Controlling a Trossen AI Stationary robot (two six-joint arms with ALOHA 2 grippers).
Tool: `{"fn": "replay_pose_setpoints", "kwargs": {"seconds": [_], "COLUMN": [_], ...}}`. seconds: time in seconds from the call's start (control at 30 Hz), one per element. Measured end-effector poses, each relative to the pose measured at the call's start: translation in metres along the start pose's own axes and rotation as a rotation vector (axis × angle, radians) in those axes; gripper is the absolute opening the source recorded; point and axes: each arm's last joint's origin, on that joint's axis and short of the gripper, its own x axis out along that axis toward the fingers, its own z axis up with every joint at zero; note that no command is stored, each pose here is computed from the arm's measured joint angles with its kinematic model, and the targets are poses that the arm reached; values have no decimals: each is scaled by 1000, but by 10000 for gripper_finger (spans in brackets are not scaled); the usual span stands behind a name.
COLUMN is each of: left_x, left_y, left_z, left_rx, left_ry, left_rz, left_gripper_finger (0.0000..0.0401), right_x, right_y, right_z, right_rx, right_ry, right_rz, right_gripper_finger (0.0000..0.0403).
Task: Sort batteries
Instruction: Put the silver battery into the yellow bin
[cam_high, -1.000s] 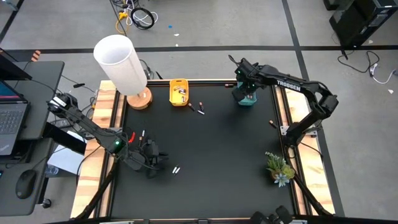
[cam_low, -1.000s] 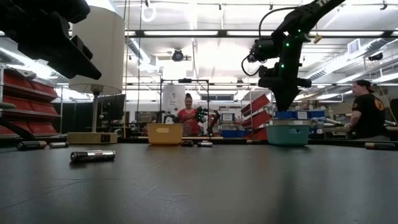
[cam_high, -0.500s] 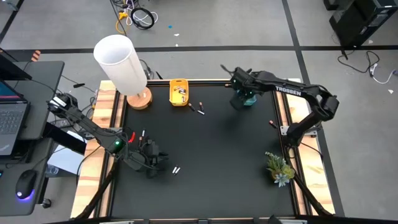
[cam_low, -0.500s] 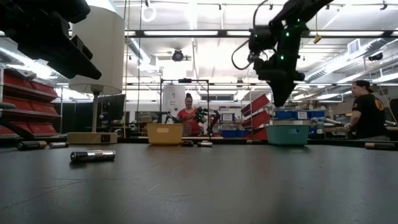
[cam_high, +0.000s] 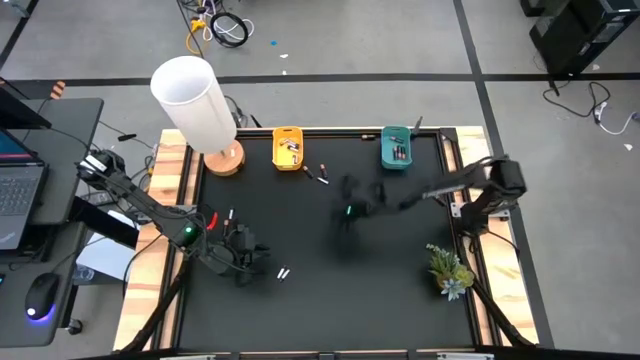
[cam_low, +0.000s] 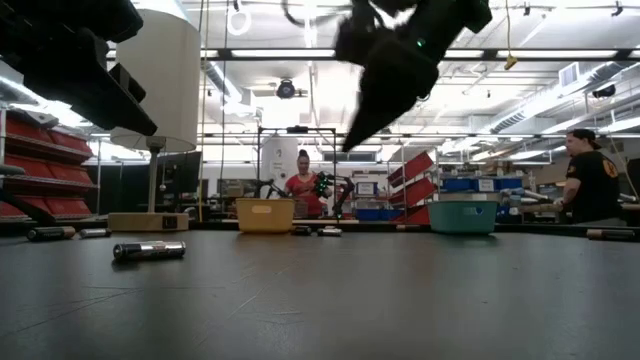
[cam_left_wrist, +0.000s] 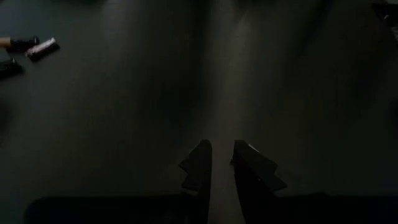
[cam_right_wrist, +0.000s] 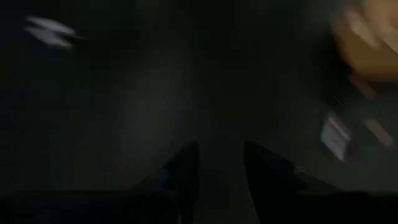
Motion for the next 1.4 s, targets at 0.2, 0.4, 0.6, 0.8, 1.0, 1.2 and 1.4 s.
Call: {"fn": "replay_pose_setpoints", "kwargs": {"seconds": [0.2, 0.4, 0.6, 0.8, 1.0, 1.2, 1.4], "left_x": [0, 0, 0, 0, 0, 0, 0], "left_y": [0, -1, -1, 0, 0, 0, 0], "left_z": [-2, -2, -3, -4, -4, -4, -4], "left_rx": [-26, -29, -24, -13, -14, -15, -15], "left_ry": [21, 33, 44, 65, 65, 63, 59], "left_rz": [-6, -34, -37, -37, -38, -38, -33], "left_gripper_finger": [72, 72, 72, 72, 72, 72, 72], "right_x": [39, 75, 107, 121, 123, 126, 129], "right_y": [75, 105, 121, 129, 128, 126, 124], "right_z": [5, 20, 37, 42, 42, 38, 34], "right_rx": [-187, -186, -216, -286, -293, -296, -292], "right_ry": [-186, -271, -280, -299, -304, -340, -345], "right_rz": [125, 195, 284, 312, 322, 326, 323], "right_gripper_finger": [133, 130, 132, 132, 131, 130, 130]}}
